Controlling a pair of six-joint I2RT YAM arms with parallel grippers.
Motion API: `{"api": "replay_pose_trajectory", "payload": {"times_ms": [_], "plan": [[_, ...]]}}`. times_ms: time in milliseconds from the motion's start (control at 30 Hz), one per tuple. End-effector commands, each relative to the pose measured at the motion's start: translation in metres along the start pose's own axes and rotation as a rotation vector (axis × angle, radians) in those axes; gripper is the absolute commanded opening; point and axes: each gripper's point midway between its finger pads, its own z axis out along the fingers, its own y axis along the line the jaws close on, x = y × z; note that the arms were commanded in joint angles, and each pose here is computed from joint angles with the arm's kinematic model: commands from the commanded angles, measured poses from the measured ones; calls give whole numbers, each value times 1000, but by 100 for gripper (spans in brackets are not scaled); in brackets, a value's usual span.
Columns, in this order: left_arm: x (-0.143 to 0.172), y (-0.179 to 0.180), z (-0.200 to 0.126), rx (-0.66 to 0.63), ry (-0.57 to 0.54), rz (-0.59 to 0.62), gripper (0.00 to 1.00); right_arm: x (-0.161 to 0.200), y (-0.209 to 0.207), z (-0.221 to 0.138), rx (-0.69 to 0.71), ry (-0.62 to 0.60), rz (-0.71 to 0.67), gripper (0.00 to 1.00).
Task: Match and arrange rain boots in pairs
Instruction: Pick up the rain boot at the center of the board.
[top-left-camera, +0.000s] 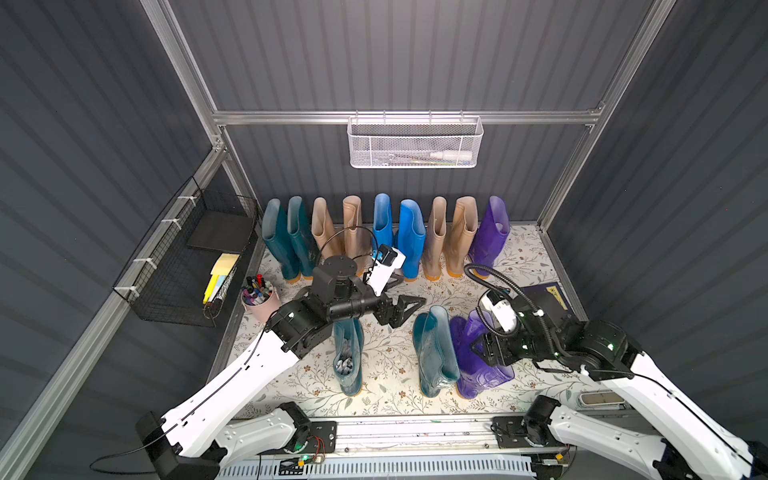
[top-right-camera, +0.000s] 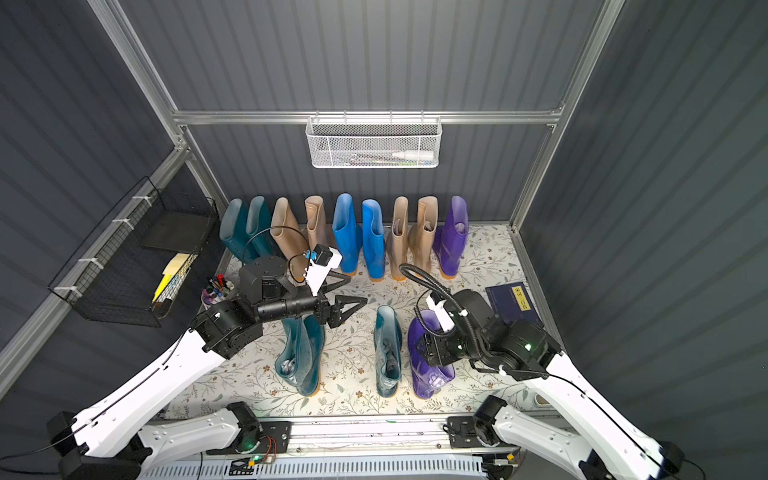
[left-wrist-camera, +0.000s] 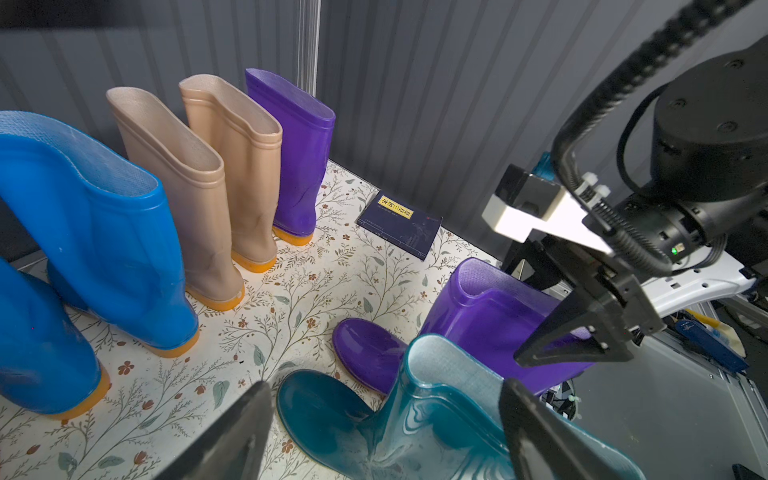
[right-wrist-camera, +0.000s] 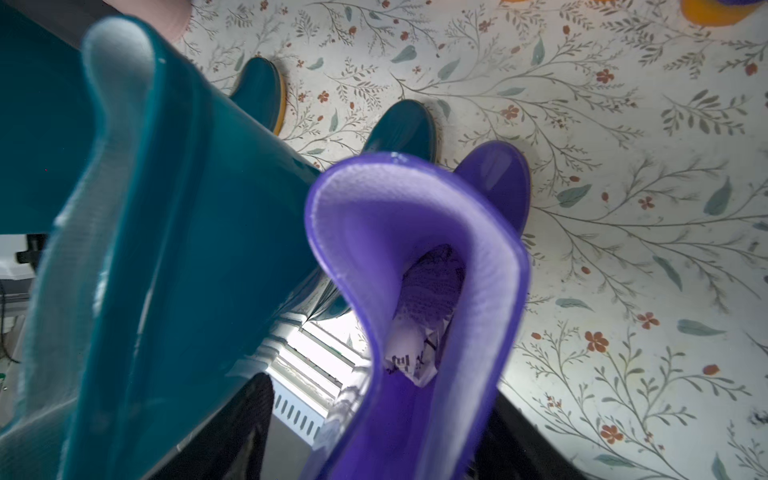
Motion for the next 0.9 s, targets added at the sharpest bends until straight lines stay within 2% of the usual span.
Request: {"api": "replay_pose_trajectory", "payload": {"times_ms": [0,233,367,467,633,667,733,867], "plan": [[0,-2,-2,2,7,-8,87,2,-11,7,68,4,24,73],[4,4,-1,-31,13,-12,87,8,-15,14,98,28,20,63],[2,5,-1,-33,10,-10,87,5,-15,10,97,3,24,50],[2,5,-1,-33,9,-10,87,3,-17,6,99,-24,29,37],[1,4,-3,-35,7,-12,87,-3,-17,2,92,-80,36,8],[1,4,-4,-36,4,-12,87,-5,-19,0,99,-97,37,8],[0,4,-5,-37,3,-15,87,-10,-21,-6,107,-131,36,1],[-1,3,-9,-44,-5,-12,87,-22,-29,-24,150,-227,29,0]]}}
